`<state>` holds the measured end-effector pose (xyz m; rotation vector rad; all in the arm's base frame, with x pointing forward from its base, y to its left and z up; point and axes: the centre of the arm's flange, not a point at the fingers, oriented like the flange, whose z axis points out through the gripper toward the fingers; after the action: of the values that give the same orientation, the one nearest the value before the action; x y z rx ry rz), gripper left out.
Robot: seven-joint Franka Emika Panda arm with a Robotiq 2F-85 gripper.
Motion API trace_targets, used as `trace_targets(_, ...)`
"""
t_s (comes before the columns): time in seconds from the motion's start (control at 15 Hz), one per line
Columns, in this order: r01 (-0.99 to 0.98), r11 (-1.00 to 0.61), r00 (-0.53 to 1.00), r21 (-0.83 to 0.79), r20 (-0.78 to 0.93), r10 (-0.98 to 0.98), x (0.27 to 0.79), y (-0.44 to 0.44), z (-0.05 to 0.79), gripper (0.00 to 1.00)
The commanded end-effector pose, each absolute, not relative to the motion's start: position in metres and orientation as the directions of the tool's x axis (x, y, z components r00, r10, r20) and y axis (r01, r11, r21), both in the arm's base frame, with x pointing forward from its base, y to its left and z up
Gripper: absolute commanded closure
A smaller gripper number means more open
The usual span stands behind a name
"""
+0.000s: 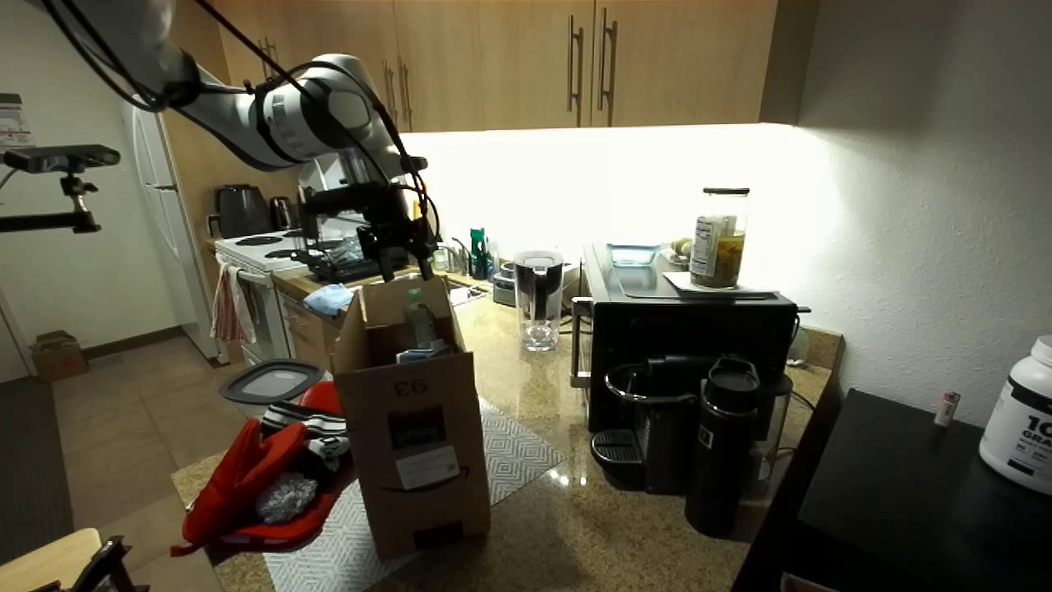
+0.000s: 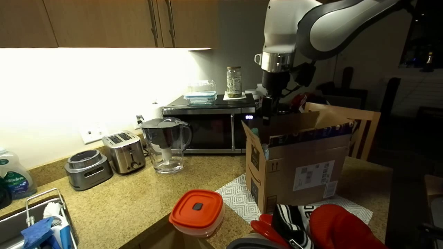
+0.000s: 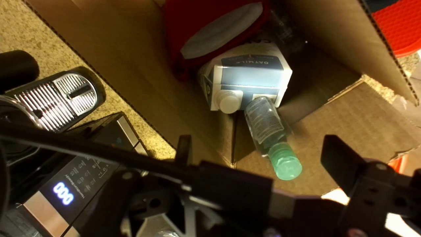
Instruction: Remove a clear bottle from the box and put it on the counter
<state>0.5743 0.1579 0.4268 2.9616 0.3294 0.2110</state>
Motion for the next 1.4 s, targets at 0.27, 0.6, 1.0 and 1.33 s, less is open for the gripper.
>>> trace_targets(0.27,0.306,-0.940,0.945,0.149,0.071,0.319,0.592,0.159,0.410,0.00)
trace_targets(0.6,0.517,-0.847,0.854,0.124,-0.001,0.521,0.614,0.158,0.396,0.00)
trace_targets(1.0,0.737,-0.673,0.675,0.060,-0.101,0.730,0.631,0.150,0.389,0.00)
trace_targets(1.33,0.788,-0.611,0.615,0.070,-0.119,0.780,0.625,0.155,0.386,0.00)
